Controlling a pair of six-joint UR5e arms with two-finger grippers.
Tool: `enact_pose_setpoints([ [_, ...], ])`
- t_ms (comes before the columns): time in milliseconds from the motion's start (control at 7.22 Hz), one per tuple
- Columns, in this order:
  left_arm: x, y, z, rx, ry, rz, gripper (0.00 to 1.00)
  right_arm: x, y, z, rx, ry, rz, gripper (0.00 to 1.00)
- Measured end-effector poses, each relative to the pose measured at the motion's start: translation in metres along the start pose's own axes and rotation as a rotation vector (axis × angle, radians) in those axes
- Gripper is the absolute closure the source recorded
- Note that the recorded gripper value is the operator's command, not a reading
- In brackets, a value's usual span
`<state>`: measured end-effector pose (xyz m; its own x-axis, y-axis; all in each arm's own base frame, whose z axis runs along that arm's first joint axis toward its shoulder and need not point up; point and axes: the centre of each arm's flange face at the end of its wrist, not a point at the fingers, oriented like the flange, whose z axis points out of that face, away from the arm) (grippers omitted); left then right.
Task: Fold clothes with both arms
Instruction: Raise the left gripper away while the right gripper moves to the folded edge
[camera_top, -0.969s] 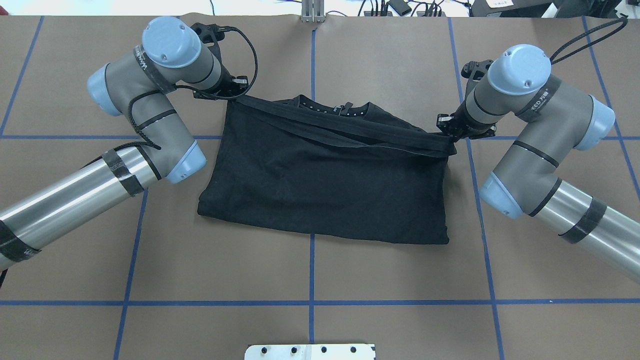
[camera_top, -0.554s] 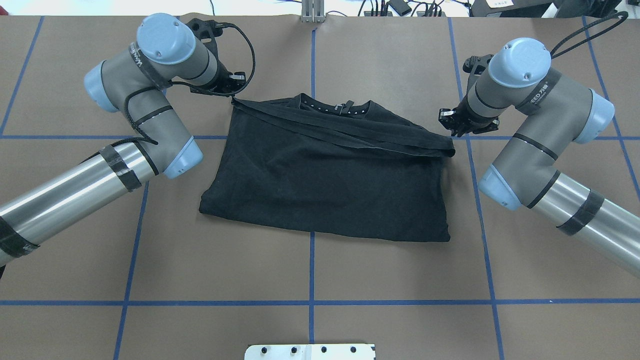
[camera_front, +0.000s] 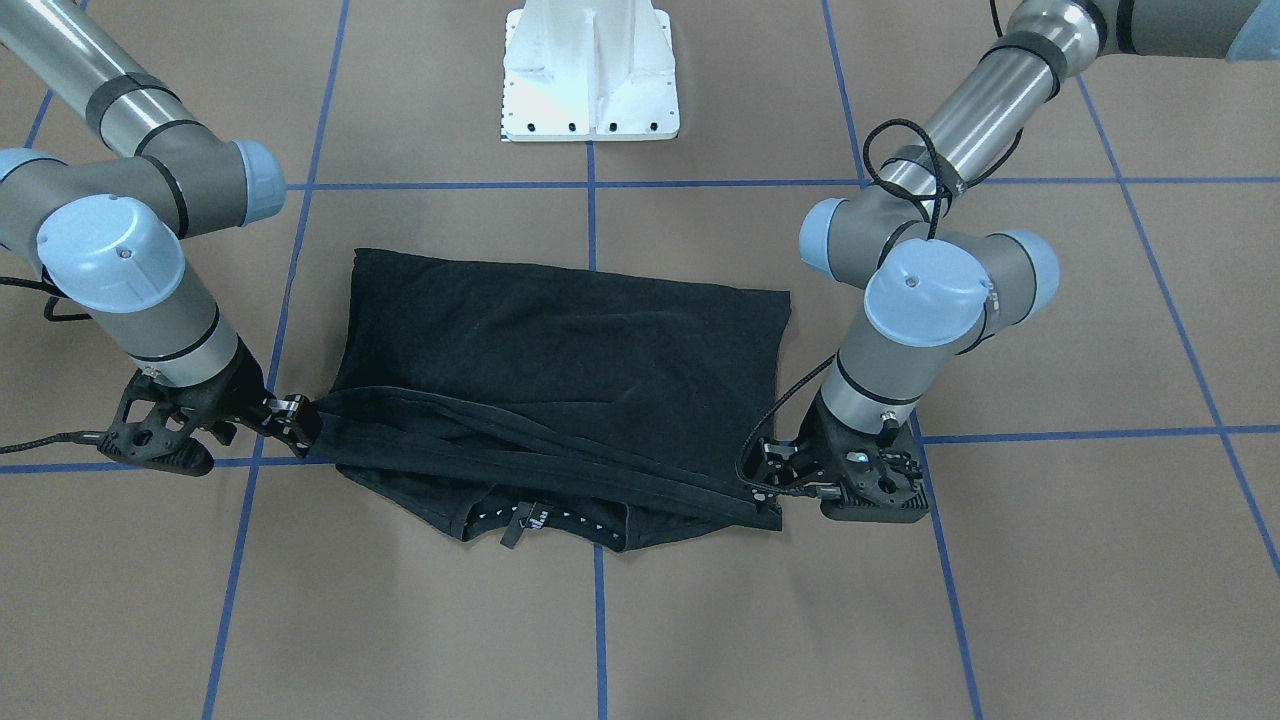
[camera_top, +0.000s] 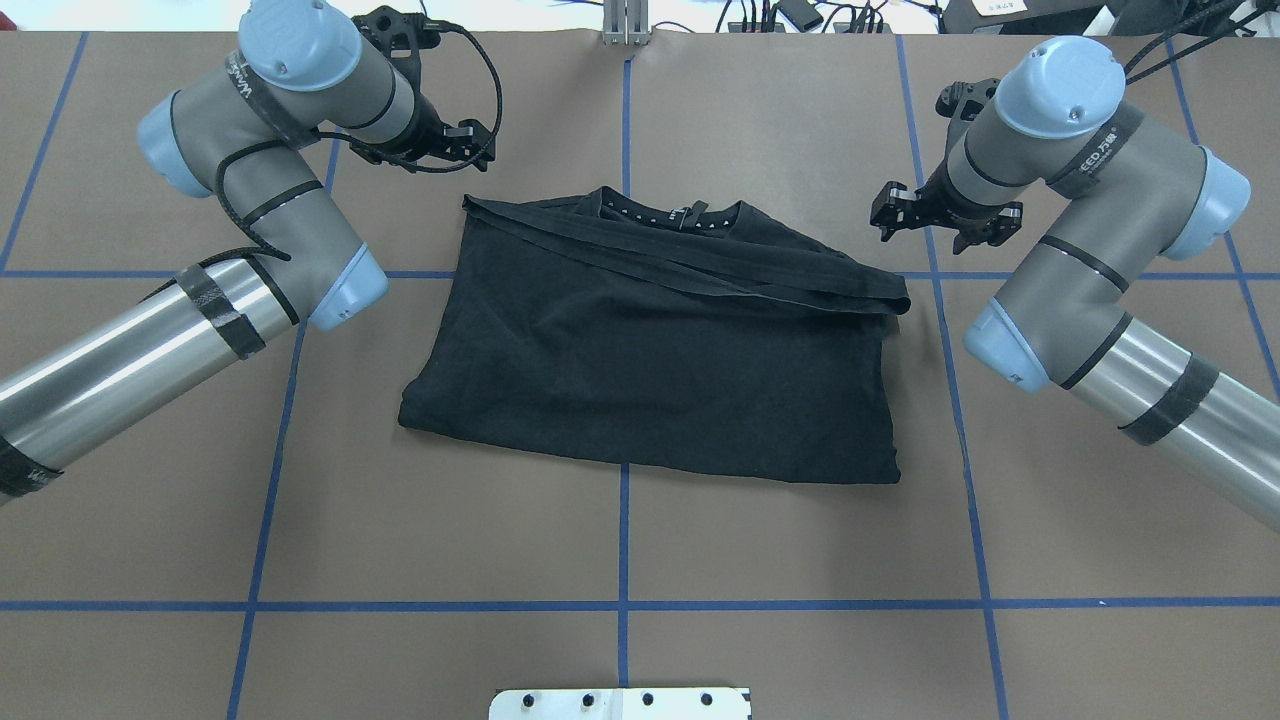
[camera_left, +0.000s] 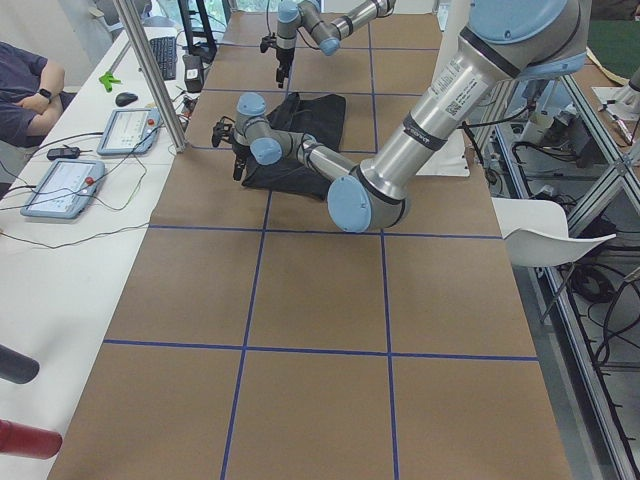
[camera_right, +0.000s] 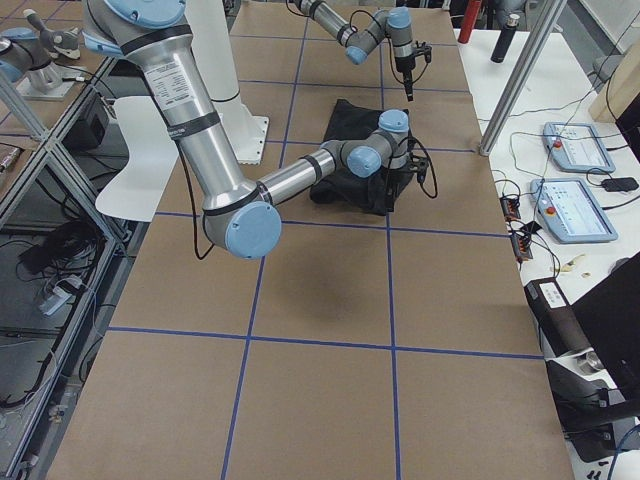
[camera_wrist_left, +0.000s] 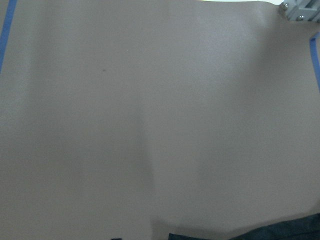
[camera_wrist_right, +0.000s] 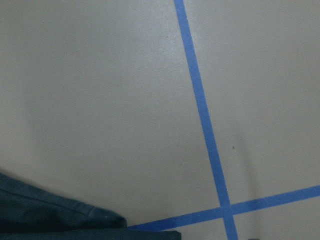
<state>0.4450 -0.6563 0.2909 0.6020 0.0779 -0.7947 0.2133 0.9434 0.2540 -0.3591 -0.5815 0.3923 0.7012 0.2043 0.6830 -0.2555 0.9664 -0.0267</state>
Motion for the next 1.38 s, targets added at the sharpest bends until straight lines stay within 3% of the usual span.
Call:
enact_pose_setpoints([
  [277,0.004,0.005,-0.012,-0.002,0.027,0.019,0.00,-0.029,0.025,-0.011,-0.004,-0.048,-0.082,0.03],
  [415,0.004,0.007,-0.015,-0.001,0.030,0.021,0.00,-0.045,0.040,-0.017,0.033,-0.057,-0.206,0.04],
  [692,0.005,0.008,-0.018,0.002,0.035,0.024,0.00,-0.063,0.063,-0.021,0.123,-0.029,-0.493,0.12],
  [969,0.008,0.008,-0.023,0.008,0.043,0.028,0.00,-0.075,0.090,-0.010,0.168,0.015,-0.694,0.15],
  [1246,0.011,0.008,-0.026,0.012,0.050,0.031,0.00,-0.087,0.117,0.004,0.209,0.066,-0.849,0.19],
  [1385,0.012,0.008,-0.028,0.013,0.052,0.031,0.00,-0.084,0.126,0.007,0.212,0.079,-0.902,0.31],
])
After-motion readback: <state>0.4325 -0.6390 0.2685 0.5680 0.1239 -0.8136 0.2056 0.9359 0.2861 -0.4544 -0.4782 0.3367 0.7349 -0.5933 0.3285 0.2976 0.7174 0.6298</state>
